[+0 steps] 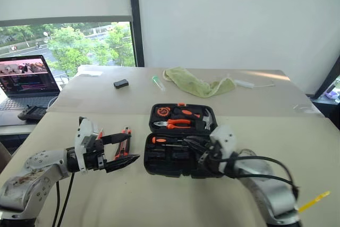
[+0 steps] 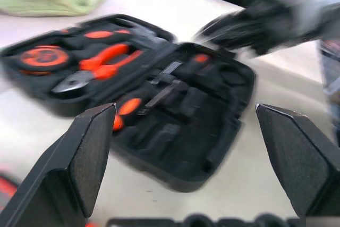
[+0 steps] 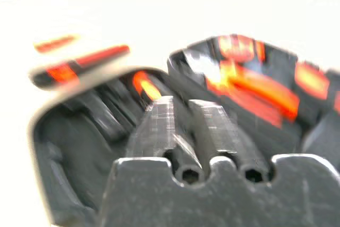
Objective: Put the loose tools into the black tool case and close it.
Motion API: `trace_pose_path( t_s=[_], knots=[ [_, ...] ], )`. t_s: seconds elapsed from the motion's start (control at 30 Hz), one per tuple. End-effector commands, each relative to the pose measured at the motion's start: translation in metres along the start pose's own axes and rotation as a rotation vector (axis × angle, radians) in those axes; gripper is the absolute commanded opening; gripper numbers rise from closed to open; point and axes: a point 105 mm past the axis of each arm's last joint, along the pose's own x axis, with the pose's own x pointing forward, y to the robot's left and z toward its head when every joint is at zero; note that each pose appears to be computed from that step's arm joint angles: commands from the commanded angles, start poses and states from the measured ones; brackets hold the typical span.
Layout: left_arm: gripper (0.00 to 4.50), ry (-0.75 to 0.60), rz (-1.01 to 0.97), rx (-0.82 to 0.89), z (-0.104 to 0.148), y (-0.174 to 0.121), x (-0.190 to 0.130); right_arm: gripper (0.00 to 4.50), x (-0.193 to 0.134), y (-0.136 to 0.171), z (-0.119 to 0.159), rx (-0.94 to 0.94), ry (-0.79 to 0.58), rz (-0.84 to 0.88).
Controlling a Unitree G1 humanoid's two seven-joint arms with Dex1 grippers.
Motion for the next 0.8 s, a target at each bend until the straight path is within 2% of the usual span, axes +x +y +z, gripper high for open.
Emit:
trace_pose_path(
  t_s=[0.03,0.23,0.37,0.53,0.7,0.8],
  knots=[
    [4.50,-0.013,0.134,-0.002,0.007,0.018,-0.005,2.45,-0.023,0.010,0.030,-0.056,-0.047,0.098],
    [4.50,0.133,0.401,-0.017,0.000,0.043,0.001,4.45,-0.052,0.019,0.043,-0.105,0.033,0.210],
    [4.50,0.375,0.638,-0.071,-0.014,0.059,0.000,4.45,-0.063,0.027,0.046,-0.151,0.068,0.260],
    [4.50,0.563,0.715,-0.211,-0.019,0.065,0.008,4.45,-0.072,0.033,0.042,-0.219,0.096,0.270],
    [4.50,0.670,0.933,-0.248,-0.022,0.097,-0.009,4.45,-0.072,0.036,0.041,-0.224,0.088,0.265],
    [4.50,0.704,0.981,-0.273,-0.026,0.105,-0.011,4.45,-0.073,0.036,0.042,-0.234,0.087,0.261]
  ],
)
